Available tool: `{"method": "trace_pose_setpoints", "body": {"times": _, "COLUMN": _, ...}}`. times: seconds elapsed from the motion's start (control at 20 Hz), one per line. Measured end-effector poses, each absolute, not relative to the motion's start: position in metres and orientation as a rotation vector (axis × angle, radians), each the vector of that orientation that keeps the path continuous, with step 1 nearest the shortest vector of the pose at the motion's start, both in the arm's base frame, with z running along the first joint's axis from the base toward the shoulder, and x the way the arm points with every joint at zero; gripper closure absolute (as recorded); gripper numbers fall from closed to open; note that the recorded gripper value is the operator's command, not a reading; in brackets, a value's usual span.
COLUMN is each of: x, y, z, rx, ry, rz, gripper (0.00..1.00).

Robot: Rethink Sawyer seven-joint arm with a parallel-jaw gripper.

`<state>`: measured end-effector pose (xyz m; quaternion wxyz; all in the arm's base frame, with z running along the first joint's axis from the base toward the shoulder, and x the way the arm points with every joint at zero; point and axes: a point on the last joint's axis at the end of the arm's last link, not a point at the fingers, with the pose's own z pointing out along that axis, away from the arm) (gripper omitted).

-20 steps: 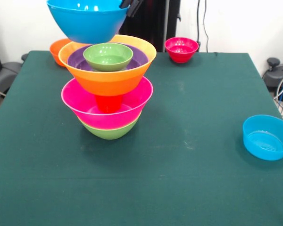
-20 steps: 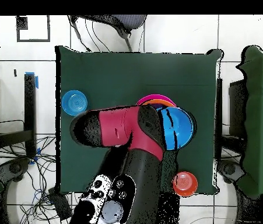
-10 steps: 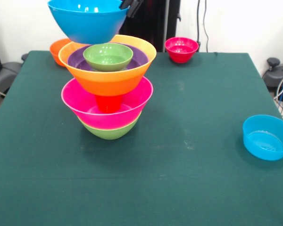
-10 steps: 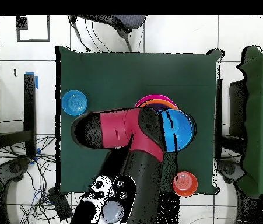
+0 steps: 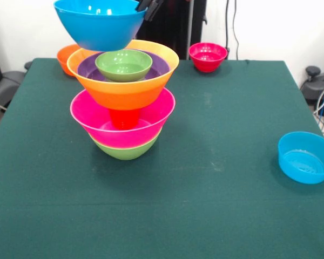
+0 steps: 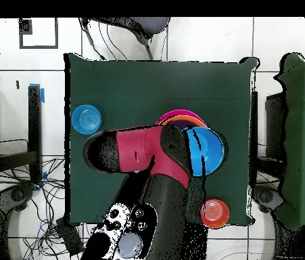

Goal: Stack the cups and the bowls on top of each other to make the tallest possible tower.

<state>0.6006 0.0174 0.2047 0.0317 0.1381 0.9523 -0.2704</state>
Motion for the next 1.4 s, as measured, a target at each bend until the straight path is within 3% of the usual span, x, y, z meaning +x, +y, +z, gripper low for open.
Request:
{"method": "trace_pose_setpoints", "body": {"times": 0.75, "x": 0.595, "y": 0.034, "z": 0.171, "rx": 0.335, "ry": 2.951, "rz": -0.859, "gripper": 1.00}}
{"method": "trace_pose_setpoints", "body": {"times": 1.4, "x": 0.589, "y": 0.039, "z": 0.164, "rx": 0.309, "ry": 2.954, "rz": -0.898, "gripper": 1.00}}
